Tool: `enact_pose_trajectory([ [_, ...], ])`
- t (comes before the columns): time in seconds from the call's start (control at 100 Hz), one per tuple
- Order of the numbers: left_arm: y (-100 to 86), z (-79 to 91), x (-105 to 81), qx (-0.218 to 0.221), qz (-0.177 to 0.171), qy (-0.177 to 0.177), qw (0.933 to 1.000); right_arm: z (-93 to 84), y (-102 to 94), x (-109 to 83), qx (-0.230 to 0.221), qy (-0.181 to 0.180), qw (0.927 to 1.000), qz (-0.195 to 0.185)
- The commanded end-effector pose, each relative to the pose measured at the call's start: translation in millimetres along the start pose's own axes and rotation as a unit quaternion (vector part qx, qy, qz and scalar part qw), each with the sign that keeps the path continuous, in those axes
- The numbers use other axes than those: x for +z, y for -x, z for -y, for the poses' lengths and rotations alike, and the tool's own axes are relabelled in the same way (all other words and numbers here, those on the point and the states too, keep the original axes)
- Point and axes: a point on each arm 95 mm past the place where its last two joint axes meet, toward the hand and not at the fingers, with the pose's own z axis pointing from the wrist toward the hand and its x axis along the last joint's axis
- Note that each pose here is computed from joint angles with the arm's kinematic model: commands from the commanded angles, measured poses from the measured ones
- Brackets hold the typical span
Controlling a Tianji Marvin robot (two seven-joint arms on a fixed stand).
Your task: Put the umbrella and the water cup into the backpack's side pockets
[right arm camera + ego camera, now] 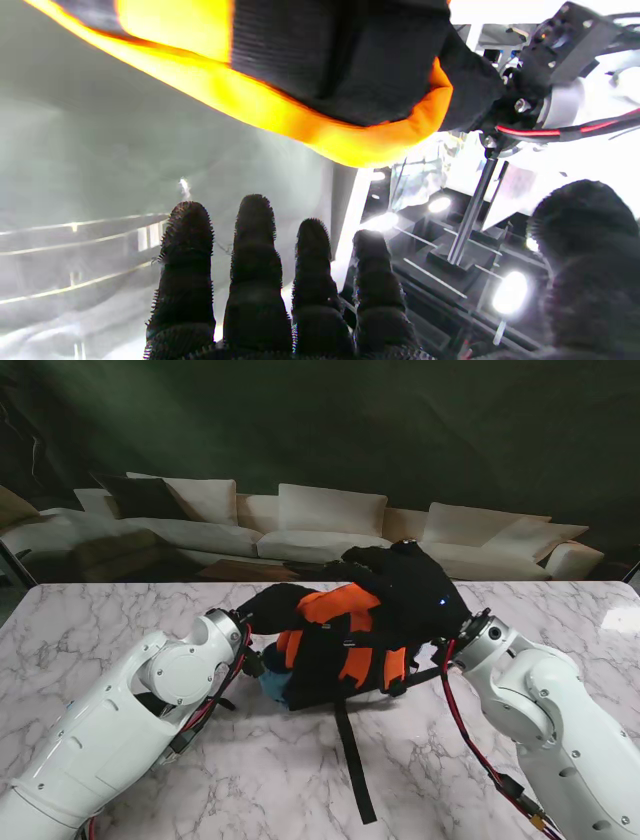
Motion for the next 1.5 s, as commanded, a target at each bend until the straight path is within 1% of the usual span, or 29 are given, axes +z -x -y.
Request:
enact_pose_trajectory([
  [0.0, 2.6, -3.1, -1.5, -0.001, 0.001, 0.013, 0.9999, -0.4, 3.4, -5.7, -0.001, -0.014, 0.9999, 0.005],
  [0.18, 2.8, -1.9, -3.9, 0.002, -0.009, 0.023, 0.9997, -0.2, 19.9, -16.1, -0.022, -0.054, 0.9979, 0.029],
  [0.31, 2.8, -1.4, -5.9, 0.0, -0.015, 0.035, 0.9993, 5.6, 29.7, -17.2, -0.021, -0.08, 0.9956, 0.044],
  [0.36, 2.9, -1.4, -6.2, -0.001, -0.017, 0.036, 0.9992, 8.1, 32.9, -17.0, -0.024, -0.097, 0.9938, 0.047],
  [0.43, 3.2, -1.2, -6.9, -0.001, -0.019, 0.039, 0.9991, 13.7, 36.8, -14.5, -0.016, -0.109, 0.9925, 0.051],
  [0.49, 3.3, -1.3, -7.3, -0.002, -0.021, 0.04, 0.999, 19.7, 40.0, -10.9, -0.012, -0.112, 0.9921, 0.055],
  [0.59, 3.4, -1.2, -7.7, -0.003, -0.024, 0.041, 0.9989, 29.5, 42.4, -5.7, 0.008, -0.139, 0.9889, 0.053],
  [0.66, 3.2, -1.3, -7.7, -0.004, -0.024, 0.042, 0.9988, 36.9, 42.7, -1.3, 0.021, -0.15, 0.9873, 0.047],
  [0.7, 3.1, -1.5, -7.7, -0.004, -0.025, 0.042, 0.9988, 41.8, 42.7, 1.8, 0.031, -0.15, 0.9871, 0.044],
  [0.8, 2.4, -2.3, -7.9, -0.009, -0.025, 0.046, 0.9986, 52.4, 39.0, 9.2, 0.081, -0.154, 0.9839, 0.039],
  [0.9, 2.4, -3.1, -7.9, -0.01, -0.026, 0.047, 0.9985, 58.3, 35.4, 14.4, 0.111, -0.14, 0.9834, 0.033],
  [1.0, 2.4, -3.8, -8.7, -0.013, -0.025, 0.048, 0.9984, 56.7, 30.1, 16.7, 0.138, -0.121, 0.9826, 0.029],
  [1.1, 1.3, -3.9, -10.9, -0.014, -0.028, 0.049, 0.9983, 49.1, 23.5, 15.3, 0.146, -0.108, 0.9831, 0.022],
  [1.22, -1.3, -3.1, -14.2, -0.011, -0.036, 0.051, 0.998, 34.1, 12.9, 12.6, 0.146, -0.096, 0.9845, 0.008],
  [1.32, -1.3, -2.5, -15.8, -0.007, -0.038, 0.055, 0.9978, 25.5, 5.3, 9.9, 0.145, -0.102, 0.9842, 0.006],
  [1.36, -0.3, -2.7, -16.0, -0.006, -0.037, 0.058, 0.9976, 23.5, 3.0, 8.6, 0.143, -0.111, 0.9834, 0.007],
  [1.49, 7.7, -7.8, -15.5, -0.003, -0.027, 0.074, 0.9969, 27.5, 1.8, 5.7, 0.13, -0.126, 0.9834, 0.013],
])
